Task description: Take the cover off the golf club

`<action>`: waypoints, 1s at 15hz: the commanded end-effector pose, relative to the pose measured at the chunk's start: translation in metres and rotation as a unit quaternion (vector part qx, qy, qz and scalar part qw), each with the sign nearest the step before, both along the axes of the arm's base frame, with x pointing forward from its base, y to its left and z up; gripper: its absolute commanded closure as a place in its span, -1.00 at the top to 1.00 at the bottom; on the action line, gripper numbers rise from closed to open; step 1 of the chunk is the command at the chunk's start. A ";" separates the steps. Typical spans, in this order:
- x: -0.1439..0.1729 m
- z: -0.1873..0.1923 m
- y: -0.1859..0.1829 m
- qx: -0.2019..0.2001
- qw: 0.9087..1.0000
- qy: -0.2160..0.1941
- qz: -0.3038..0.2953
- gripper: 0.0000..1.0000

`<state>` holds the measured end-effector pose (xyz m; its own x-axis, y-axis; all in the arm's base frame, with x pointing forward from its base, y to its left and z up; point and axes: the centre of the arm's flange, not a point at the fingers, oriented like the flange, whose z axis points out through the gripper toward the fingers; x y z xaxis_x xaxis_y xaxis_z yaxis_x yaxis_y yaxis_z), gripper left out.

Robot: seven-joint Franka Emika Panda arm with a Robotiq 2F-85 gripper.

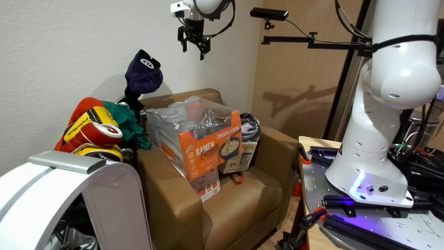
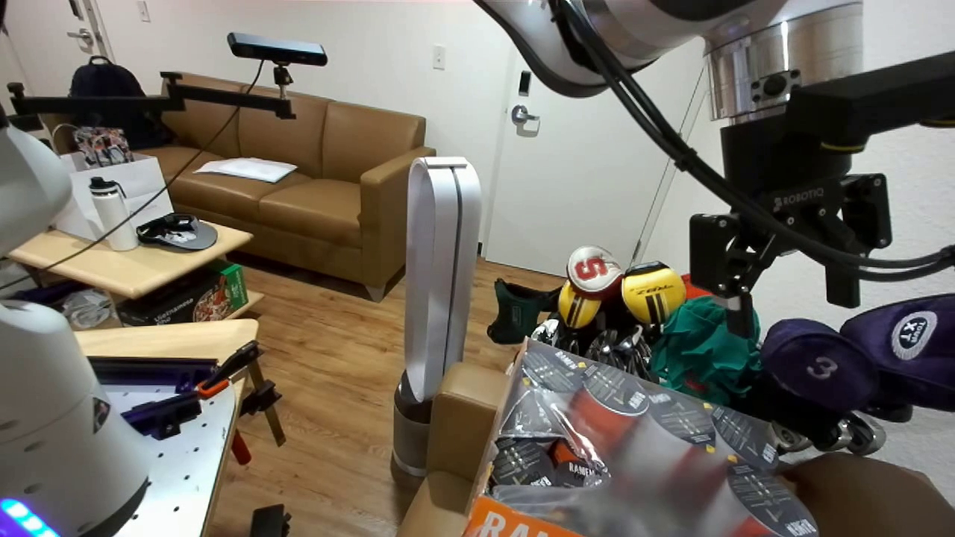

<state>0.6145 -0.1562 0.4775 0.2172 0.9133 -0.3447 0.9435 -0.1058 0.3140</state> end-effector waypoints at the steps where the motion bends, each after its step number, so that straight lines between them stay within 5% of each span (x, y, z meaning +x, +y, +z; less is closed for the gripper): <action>1: 0.028 -0.012 -0.005 -0.019 0.995 -0.009 0.097 1.00; 5: 0.051 -0.031 -0.001 -0.030 0.981 -0.001 0.192 1.00; 13: 0.095 -0.054 0.008 -0.081 0.938 0.057 0.332 1.00; 15: 0.079 -0.059 0.018 -0.075 0.946 0.052 0.311 1.00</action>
<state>0.6937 -0.1382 0.4186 -0.3886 0.7924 -0.4703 0.8348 0.5188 0.1843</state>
